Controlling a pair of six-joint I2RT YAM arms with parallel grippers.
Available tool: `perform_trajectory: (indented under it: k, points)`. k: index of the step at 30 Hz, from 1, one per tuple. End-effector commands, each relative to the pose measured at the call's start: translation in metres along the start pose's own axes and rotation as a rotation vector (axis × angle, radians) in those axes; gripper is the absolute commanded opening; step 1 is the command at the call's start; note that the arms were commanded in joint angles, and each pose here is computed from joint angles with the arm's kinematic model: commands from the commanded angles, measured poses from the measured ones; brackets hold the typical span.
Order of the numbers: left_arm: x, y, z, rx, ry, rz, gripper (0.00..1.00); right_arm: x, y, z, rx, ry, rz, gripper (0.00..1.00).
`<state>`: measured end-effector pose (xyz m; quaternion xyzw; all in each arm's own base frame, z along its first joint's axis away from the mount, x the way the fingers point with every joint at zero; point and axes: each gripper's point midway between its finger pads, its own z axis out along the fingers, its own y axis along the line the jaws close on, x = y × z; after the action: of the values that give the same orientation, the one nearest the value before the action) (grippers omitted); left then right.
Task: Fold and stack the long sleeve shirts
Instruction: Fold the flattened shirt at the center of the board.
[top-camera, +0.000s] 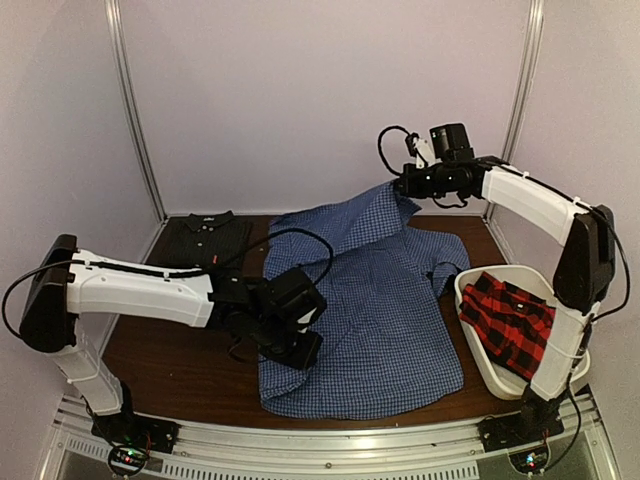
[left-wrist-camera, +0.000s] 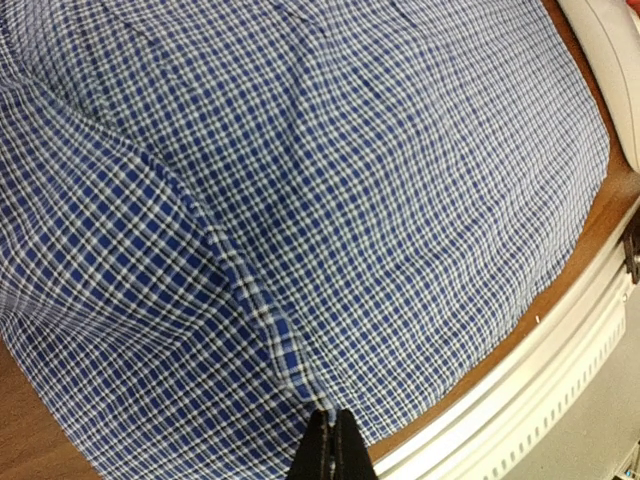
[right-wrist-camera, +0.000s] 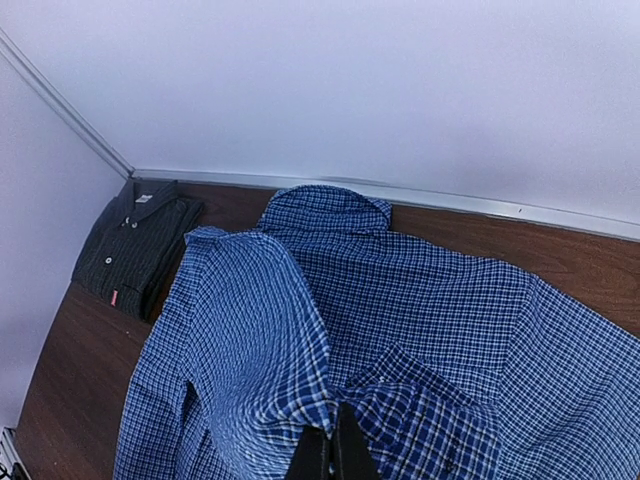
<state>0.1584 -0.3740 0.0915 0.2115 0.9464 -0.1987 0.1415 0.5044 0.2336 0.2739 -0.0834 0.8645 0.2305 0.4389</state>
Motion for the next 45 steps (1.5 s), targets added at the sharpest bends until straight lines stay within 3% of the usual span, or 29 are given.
perform_trajectory:
  k: [1,16,32,45]
  points:
    - [0.007,-0.031,-0.001,0.143,0.050,0.094,0.00,-0.007,-0.011,-0.028,0.075,-0.043,-0.021,0.00]
    - [0.041,-0.037,0.022,0.201,0.188,0.163,0.00,0.021,-0.030,-0.042,0.160,-0.005,-0.022,0.00]
    - [0.047,-0.045,0.026,0.242,0.224,0.201,0.00,0.009,-0.036,-0.070,0.228,-0.045,-0.040,0.00]
    - [0.050,-0.050,0.028,0.267,0.246,0.224,0.00,-0.009,-0.054,-0.048,0.288,-0.034,-0.058,0.00]
